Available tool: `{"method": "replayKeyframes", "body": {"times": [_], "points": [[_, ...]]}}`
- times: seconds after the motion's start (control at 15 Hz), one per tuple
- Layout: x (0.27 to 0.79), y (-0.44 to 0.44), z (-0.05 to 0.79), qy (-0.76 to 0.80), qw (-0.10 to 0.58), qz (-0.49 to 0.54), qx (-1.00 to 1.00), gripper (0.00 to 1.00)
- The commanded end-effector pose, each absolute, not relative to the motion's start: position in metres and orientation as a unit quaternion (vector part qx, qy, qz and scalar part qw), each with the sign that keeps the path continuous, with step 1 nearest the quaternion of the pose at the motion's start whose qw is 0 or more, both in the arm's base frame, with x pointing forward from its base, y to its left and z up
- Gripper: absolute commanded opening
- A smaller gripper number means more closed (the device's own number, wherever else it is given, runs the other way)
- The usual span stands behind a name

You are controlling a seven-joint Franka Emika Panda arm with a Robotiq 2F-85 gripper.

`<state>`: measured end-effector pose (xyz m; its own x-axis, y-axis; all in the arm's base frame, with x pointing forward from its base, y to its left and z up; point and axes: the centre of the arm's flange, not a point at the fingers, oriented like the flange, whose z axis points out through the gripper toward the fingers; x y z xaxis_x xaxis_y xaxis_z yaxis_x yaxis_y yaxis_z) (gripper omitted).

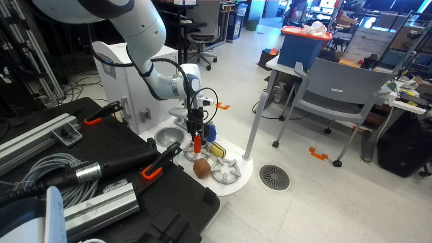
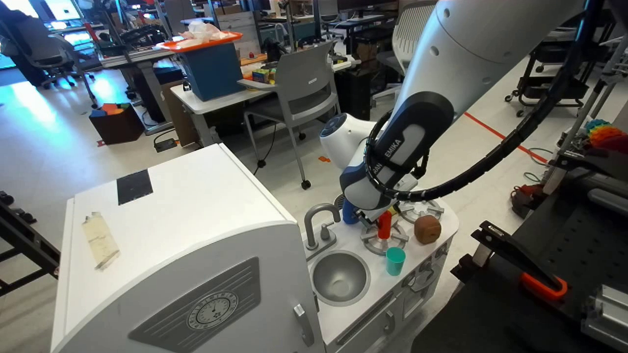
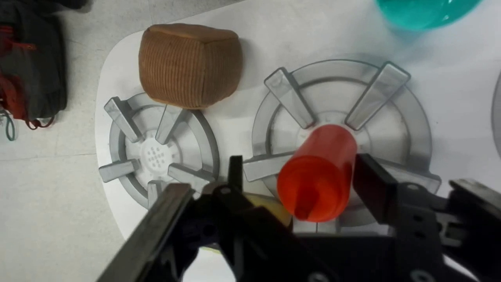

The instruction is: Place the red sauce bottle inside the blue cup

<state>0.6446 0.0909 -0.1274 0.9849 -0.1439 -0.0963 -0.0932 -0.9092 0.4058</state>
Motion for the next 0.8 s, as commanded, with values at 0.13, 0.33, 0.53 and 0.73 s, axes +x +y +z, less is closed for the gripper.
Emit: {"method": "replayKeyframes", "body": {"times": [0.13, 0.33, 0.53, 0.73], "points": [[0.659, 0.101, -0.133, -0.062, 0.210, -0.068, 0.973, 0.27], [0.658, 0.111, -0.118, -0.070, 0.199, -0.087, 0.974, 0.19], [0.637, 0.134, -0.087, -0.054, 0.178, -0.097, 0.978, 0.14], [0.615, 0.153, -0.051, -0.036, 0.155, -0.095, 0.983, 0.14]]}}
